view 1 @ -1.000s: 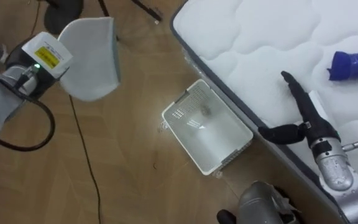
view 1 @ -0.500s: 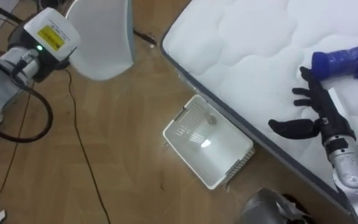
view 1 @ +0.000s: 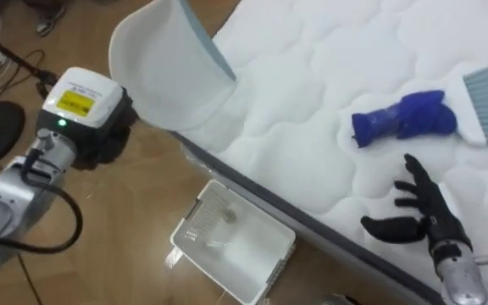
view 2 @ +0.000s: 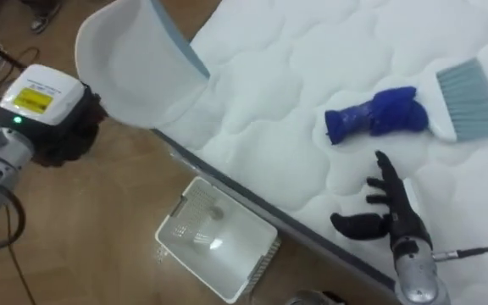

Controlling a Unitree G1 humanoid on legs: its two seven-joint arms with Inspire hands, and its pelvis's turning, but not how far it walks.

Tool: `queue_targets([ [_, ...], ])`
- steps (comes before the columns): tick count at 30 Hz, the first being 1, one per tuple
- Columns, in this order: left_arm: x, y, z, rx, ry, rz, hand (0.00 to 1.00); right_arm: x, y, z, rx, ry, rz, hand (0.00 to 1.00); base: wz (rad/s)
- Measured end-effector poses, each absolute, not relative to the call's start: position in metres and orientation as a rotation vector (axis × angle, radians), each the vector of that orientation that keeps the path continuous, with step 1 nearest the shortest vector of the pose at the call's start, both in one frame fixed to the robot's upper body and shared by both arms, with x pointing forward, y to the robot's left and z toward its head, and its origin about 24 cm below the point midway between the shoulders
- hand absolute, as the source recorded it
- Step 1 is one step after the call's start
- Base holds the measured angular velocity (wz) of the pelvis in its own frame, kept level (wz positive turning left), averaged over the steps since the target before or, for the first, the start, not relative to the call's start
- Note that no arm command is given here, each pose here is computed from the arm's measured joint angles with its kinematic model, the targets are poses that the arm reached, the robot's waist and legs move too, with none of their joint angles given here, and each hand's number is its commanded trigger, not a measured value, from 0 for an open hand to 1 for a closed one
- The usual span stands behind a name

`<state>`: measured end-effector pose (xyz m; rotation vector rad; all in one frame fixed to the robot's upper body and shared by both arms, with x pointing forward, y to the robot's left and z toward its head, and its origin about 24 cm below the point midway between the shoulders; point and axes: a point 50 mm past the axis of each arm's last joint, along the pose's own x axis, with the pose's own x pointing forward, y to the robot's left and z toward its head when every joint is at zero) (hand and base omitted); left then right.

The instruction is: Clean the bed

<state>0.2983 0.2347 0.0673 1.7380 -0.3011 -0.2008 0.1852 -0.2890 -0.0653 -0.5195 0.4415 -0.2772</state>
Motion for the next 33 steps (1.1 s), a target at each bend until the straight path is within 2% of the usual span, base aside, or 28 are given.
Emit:
queue_targets([
  [5, 0.289, 0.232, 0.068, 1.497, -0.3, -0.103, 1.0, 0.167, -0.292, -0.074, -0.514, 0.507, -0.315, 0.0, -0.19],
  [9, 0.272, 0.221, 0.057, 1.305, -0.288, -0.045, 1.0, 0.149, -0.282, -0.088, -0.478, 0.589, -0.34, 0.0, -0.57],
  [15, 0.241, 0.204, 0.013, 1.087, -0.126, -0.056, 1.0, 0.156, -0.266, -0.091, -0.496, 0.598, -0.271, 0.0, -1.54],
  [18, 0.237, 0.195, 0.007, 1.025, -0.101, -0.051, 1.0, 0.161, -0.25, -0.095, -0.45, 0.597, -0.249, 0.0, -1.09],
  [21, 0.23, 0.168, -0.004, 0.875, -0.075, -0.049, 1.0, 0.156, -0.246, -0.099, -0.43, 0.616, -0.254, 0.0, -0.9],
  [25, 0.217, 0.177, -0.015, 0.817, 0.007, -0.019, 1.0, 0.168, -0.225, -0.097, -0.449, 0.566, -0.149, 0.0, -1.29],
  [33, 0.217, 0.177, -0.014, 0.706, 0.03, -0.025, 1.0, 0.162, -0.219, -0.1, -0.441, 0.577, -0.084, 0.0, -0.37],
])
